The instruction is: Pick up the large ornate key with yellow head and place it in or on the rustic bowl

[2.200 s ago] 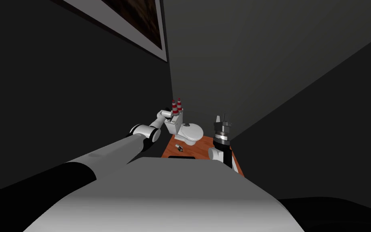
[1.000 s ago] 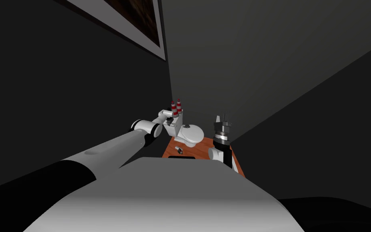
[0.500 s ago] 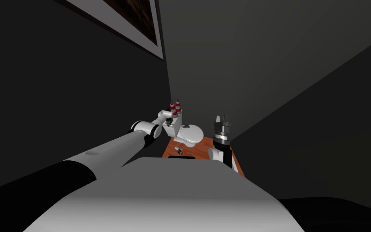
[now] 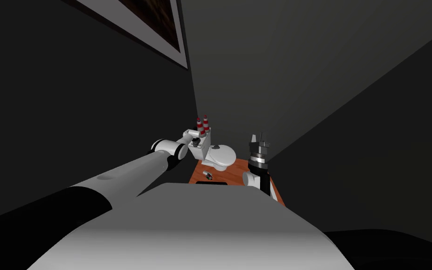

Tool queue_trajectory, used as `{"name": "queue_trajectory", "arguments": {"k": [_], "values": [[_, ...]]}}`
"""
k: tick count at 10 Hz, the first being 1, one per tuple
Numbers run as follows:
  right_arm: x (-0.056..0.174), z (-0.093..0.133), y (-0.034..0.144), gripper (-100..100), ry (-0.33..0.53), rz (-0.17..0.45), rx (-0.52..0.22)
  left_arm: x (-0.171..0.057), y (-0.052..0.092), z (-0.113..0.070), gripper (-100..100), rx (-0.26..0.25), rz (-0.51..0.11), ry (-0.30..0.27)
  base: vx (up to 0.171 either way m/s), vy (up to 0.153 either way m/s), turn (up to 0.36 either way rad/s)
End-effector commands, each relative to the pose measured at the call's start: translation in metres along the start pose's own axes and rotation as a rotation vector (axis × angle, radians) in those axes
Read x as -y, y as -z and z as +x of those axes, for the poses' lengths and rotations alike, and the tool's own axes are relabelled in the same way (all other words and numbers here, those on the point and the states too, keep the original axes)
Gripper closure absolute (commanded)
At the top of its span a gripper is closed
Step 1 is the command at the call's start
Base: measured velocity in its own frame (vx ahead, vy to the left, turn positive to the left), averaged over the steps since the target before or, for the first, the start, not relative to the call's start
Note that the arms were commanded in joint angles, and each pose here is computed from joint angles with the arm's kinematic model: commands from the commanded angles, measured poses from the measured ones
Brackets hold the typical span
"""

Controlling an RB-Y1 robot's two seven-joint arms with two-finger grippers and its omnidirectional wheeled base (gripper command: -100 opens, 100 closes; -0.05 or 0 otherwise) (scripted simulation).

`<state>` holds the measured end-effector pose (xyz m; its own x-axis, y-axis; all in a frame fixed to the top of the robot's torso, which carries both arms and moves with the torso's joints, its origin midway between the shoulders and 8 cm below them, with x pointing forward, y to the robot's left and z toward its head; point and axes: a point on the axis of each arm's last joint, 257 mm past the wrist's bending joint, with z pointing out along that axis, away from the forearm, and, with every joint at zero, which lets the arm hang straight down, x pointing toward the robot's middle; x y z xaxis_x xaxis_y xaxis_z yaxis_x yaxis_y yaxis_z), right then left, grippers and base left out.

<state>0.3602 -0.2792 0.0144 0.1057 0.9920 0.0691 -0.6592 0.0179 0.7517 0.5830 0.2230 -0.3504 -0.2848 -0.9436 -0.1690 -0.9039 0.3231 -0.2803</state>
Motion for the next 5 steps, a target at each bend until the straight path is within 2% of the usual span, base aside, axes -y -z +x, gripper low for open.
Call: {"name": "queue_trajectory", "arguments": {"k": [1, 4, 5], "values": [[0.0000, 0.0000, 0.0000, 0, 0.000, 0.000, 0.000, 0.0000, 0.0000, 0.0000, 100, 0.000, 0.000, 0.000, -0.018, 0.000, 0.030], [0.0000, 0.0000, 0.0000, 0, 0.000, 0.000, 0.000, -0.0073, -0.0035, 0.0017, 100, -0.005, -0.018, 0.001, -0.008, 0.001, 0.003], [0.0000, 0.0000, 0.0000, 0, 0.000, 0.000, 0.000, -0.0074, -0.0035, 0.0018, 0, -0.005, -0.018, 0.000, 0.000, 0.000, 0.000]]}}
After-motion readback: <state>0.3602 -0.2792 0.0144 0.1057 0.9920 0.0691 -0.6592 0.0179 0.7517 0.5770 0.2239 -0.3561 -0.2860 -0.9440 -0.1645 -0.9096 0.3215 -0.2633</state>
